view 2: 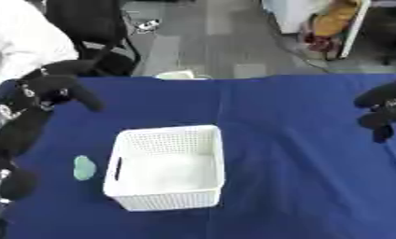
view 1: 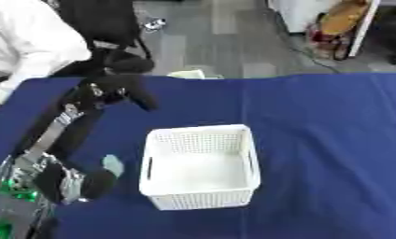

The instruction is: Pick up objects on the table and place them in the box.

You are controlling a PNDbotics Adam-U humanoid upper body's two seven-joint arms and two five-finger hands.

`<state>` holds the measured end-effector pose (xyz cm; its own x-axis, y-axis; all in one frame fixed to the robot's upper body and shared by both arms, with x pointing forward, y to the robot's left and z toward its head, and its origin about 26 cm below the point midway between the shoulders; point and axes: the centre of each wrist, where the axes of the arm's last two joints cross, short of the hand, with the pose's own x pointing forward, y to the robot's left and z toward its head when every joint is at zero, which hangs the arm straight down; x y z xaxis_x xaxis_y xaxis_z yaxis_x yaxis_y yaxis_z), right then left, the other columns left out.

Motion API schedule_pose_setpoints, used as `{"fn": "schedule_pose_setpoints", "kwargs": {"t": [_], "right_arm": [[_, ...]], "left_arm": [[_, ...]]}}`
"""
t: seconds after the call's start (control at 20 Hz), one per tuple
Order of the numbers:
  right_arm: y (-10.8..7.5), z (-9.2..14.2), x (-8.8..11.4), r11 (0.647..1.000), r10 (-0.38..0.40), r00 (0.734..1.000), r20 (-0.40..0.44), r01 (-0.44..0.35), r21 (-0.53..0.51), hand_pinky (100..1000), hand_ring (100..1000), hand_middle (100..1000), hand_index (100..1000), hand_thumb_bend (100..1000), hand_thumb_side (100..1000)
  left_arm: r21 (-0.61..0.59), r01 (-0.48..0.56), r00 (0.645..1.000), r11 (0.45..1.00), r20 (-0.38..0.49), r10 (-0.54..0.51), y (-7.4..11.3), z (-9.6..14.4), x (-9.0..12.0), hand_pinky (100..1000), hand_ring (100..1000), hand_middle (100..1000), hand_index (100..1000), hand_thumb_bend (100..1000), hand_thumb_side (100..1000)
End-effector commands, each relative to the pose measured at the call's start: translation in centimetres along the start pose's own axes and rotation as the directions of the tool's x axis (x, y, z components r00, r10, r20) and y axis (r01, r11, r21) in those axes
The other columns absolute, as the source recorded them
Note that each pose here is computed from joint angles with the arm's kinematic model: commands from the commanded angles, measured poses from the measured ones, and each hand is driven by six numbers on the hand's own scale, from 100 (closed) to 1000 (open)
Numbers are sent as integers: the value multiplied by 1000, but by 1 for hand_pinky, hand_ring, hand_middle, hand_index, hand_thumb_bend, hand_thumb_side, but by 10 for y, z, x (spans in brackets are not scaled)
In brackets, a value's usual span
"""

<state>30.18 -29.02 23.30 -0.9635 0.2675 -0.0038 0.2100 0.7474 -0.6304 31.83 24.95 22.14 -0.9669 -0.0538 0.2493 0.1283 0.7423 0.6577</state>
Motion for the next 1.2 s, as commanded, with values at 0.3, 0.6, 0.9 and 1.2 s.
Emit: {"fn": "schedule_pose_setpoints", "kwargs": {"t": [0.3, 0.6, 0.9, 1.2], "right_arm": [[-12, -7, 2, 999, 52, 998, 34, -52, 6, 100, 249, 582, 606, 646, 1000], [-22, -2, 1, 992, 123, 992, 7, -123, -37, 100, 256, 548, 602, 570, 1000], [-27, 1, 1, 984, 180, 983, -22, -180, -12, 100, 259, 522, 598, 560, 1000], [-24, 1, 1, 979, 189, 982, -13, -187, 77, 100, 256, 518, 597, 605, 1000]], "left_arm": [[5, 65, 998, 998, 1, -65, 13, -1, 6, 622, 634, 891, 912, 551, 704], [22, 242, 943, 970, -241, -230, 33, 13, -2, 562, 608, 838, 903, 648, 674], [-207, 409, 799, 889, -389, -458, 62, 27, -39, 357, 512, 713, 846, 741, 646], [-358, 426, 725, 831, -413, -550, 75, 44, -70, 224, 421, 653, 818, 776, 637]]}}
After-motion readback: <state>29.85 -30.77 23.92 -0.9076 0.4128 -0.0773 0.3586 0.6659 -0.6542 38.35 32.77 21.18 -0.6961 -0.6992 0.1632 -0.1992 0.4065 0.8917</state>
